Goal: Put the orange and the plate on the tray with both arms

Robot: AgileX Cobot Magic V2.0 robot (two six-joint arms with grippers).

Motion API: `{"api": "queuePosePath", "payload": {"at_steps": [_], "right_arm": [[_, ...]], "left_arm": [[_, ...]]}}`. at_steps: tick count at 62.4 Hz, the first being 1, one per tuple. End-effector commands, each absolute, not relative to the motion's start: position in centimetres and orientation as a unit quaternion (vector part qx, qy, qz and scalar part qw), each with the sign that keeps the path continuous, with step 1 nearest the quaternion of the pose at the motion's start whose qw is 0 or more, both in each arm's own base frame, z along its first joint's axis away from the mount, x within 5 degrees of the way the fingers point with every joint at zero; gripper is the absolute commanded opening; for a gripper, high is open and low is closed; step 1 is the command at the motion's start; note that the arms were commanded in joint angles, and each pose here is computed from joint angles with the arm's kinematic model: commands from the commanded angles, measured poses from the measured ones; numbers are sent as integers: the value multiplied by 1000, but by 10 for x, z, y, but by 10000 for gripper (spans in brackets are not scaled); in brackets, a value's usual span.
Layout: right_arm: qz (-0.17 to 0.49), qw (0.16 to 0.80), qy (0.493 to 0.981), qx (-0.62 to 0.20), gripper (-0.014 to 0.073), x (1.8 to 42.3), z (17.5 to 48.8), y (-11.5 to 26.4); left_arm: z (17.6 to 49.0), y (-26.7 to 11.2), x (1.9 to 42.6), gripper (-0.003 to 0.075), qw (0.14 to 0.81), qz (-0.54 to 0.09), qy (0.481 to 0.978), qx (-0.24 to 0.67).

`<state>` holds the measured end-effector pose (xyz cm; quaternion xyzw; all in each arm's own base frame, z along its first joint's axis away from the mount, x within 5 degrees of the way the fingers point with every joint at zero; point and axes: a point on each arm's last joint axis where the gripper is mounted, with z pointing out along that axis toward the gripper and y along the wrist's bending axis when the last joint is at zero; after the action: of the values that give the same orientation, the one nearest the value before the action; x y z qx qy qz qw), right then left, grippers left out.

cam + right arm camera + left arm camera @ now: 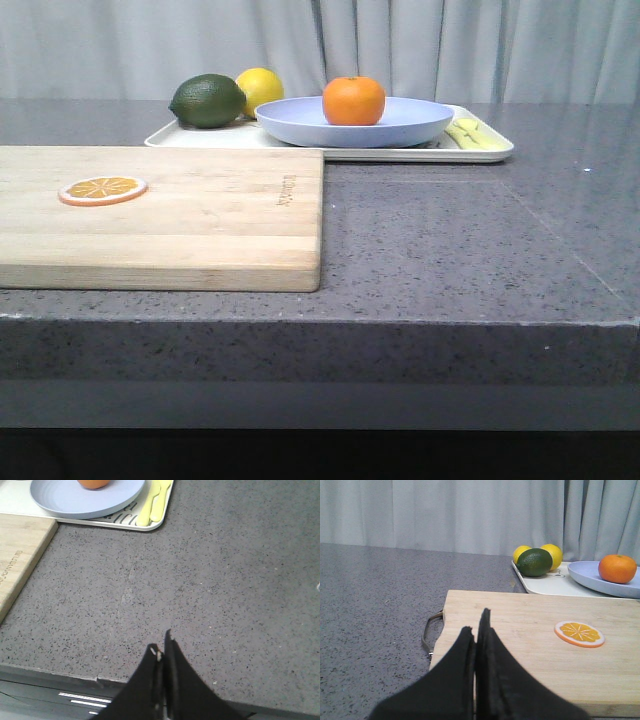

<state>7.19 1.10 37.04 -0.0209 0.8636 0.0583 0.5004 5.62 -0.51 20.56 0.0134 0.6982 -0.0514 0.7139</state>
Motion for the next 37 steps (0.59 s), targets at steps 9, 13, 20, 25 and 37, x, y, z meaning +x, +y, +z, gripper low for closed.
{"api": "queuePosePath", "payload": {"at_steps": [9, 13, 20, 25, 37], "right_arm": [[57, 536, 842, -24, -68, 74, 383, 11], [57, 536, 842, -24, -68, 74, 383, 11], [57, 536, 842, -24, -68, 74, 383, 11], [57, 536, 842, -24, -68, 74, 383, 11], [40, 544, 838, -28, -68, 69, 379, 9]], "left_arm": [[204, -5, 56, -20, 735, -55, 675, 9], [204, -5, 56, -20, 735, -55, 675, 9], [204, -5, 56, -20, 735, -55, 675, 9], [204, -5, 56, -20, 735, -55, 675, 9], [204, -5, 56, -20, 735, -55, 675, 9]]}}
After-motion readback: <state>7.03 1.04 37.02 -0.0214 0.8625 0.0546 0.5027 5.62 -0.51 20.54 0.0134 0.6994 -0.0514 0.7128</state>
